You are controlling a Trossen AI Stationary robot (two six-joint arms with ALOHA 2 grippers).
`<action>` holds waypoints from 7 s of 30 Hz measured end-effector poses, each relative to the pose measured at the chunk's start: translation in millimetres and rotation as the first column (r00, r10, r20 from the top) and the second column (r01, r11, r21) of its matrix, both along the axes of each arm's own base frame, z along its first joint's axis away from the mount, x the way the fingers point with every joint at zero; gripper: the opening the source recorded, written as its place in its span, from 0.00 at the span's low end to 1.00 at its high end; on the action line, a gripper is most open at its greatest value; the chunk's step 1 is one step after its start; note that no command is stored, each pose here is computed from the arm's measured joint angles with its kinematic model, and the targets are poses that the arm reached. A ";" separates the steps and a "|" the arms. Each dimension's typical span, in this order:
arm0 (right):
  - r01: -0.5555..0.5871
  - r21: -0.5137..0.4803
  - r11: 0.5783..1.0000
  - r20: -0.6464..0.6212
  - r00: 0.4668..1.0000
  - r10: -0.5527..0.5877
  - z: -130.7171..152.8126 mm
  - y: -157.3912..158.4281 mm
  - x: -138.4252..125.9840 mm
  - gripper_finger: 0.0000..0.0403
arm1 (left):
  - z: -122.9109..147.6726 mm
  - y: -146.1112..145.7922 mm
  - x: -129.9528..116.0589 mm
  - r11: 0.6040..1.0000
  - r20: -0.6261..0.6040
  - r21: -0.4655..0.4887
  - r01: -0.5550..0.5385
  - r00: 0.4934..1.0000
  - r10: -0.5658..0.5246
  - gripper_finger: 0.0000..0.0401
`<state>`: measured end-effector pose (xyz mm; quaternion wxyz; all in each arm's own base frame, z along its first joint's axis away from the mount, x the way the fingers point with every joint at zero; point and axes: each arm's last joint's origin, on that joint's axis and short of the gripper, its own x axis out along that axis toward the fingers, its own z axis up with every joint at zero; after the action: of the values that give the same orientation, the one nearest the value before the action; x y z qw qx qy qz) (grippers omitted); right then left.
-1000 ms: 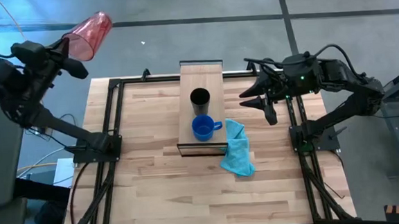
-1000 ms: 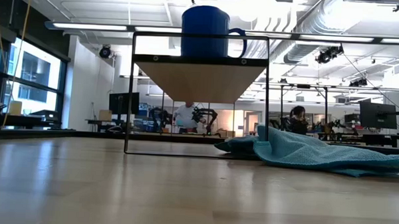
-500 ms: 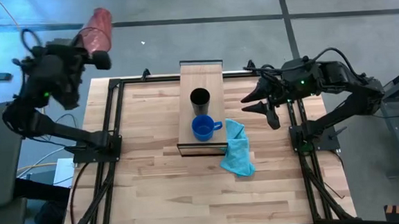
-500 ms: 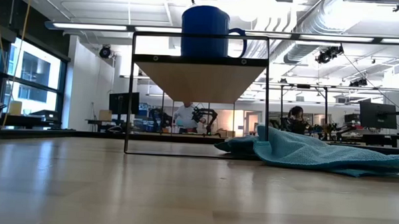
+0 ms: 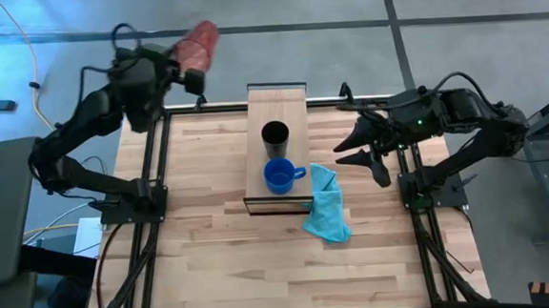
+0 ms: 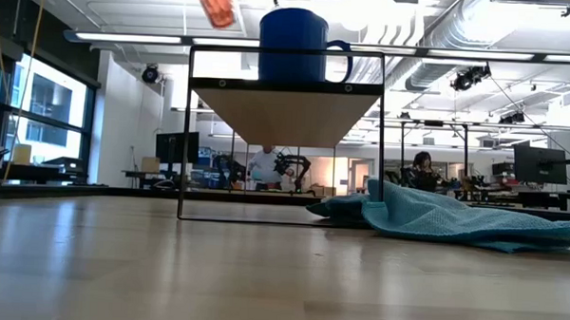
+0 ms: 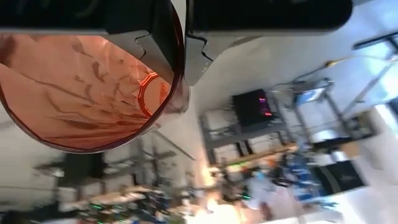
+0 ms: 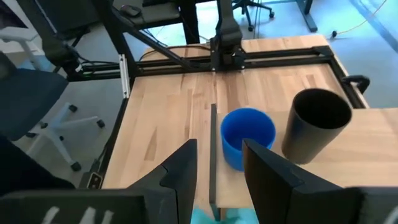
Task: Stack small to large cups/mugs on shelf
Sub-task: Put the red glass cup on the shelf
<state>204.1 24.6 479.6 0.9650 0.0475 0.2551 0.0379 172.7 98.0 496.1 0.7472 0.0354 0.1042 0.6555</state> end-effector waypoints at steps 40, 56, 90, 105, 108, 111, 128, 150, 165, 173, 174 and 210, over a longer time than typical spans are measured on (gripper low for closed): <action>0.139 0.013 0.990 -0.026 0.990 -0.139 -2.7 13.7 -4.4 0.29 | -43.1 151.9 -11.1 0.720 -0.020 -0.181 0.670 0.729 -0.684 0.00; 0.205 0.013 0.979 -0.020 0.979 -0.205 -2.6 7.8 -3.5 0.29 | -41.9 178.5 9.9 0.542 -0.053 -0.333 0.772 0.558 -0.828 0.00; 0.181 -0.040 0.983 -0.030 0.983 -0.182 -3.8 6.6 -4.4 0.29 | -66.5 176.3 60.5 0.400 -0.053 -0.468 0.788 0.426 -0.903 0.00; 0.166 -0.074 0.983 -0.067 0.983 -0.171 -7.1 6.3 -6.6 0.29 | -44.1 162.7 76.8 0.426 -0.087 -0.491 0.760 0.444 -0.892 0.00; 0.165 -0.076 0.983 -0.067 0.983 -0.170 -7.1 6.3 -6.6 0.29 | -47.8 167.6 84.8 0.433 -0.102 -0.557 0.709 0.459 -0.883 0.00; 0.164 -0.077 0.983 -0.070 0.983 -0.170 -7.4 6.3 -6.8 0.29 | -56.3 168.2 95.3 0.433 -0.113 -0.571 0.697 0.456 -0.883 0.00; 0.176 -0.082 0.981 -0.173 0.967 -0.188 -44.3 9.0 6.8 0.29 | -58.8 162.2 101.1 0.473 -0.147 -0.599 0.646 0.492 -0.858 0.00; 0.181 -0.060 0.982 -0.148 0.971 -0.188 -51.3 9.3 6.7 0.29 | -80.5 154.7 127.9 0.455 -0.168 -0.670 0.587 0.477 -0.863 0.00; 0.157 -0.048 0.986 -0.155 0.974 -0.163 -51.5 10.1 6.7 0.29 | -83.0 152.6 125.6 0.457 -0.166 -0.702 0.546 0.498 -0.851 0.00; 0.129 -0.044 0.991 -0.156 0.979 -0.134 -51.4 16.0 5.6 0.29 | -83.2 152.1 125.3 0.450 -0.155 -0.706 0.547 0.500 -0.852 0.00; 0.124 -0.044 0.991 -0.156 0.979 -0.129 -51.4 17.2 5.4 0.29 | -83.2 152.1 125.3 0.450 -0.155 -0.706 0.547 0.500 -0.852 0.00; 0.118 -0.060 0.991 -0.153 0.980 -0.126 -51.9 30.3 1.3 0.29 | -93.9 156.2 137.5 0.450 -0.137 -0.713 0.538 0.523 -0.841 0.01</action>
<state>205.4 54.9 427.7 0.9434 0.0416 0.3276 -0.0317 310.2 254.2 402.3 0.8719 0.0017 0.4563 0.1777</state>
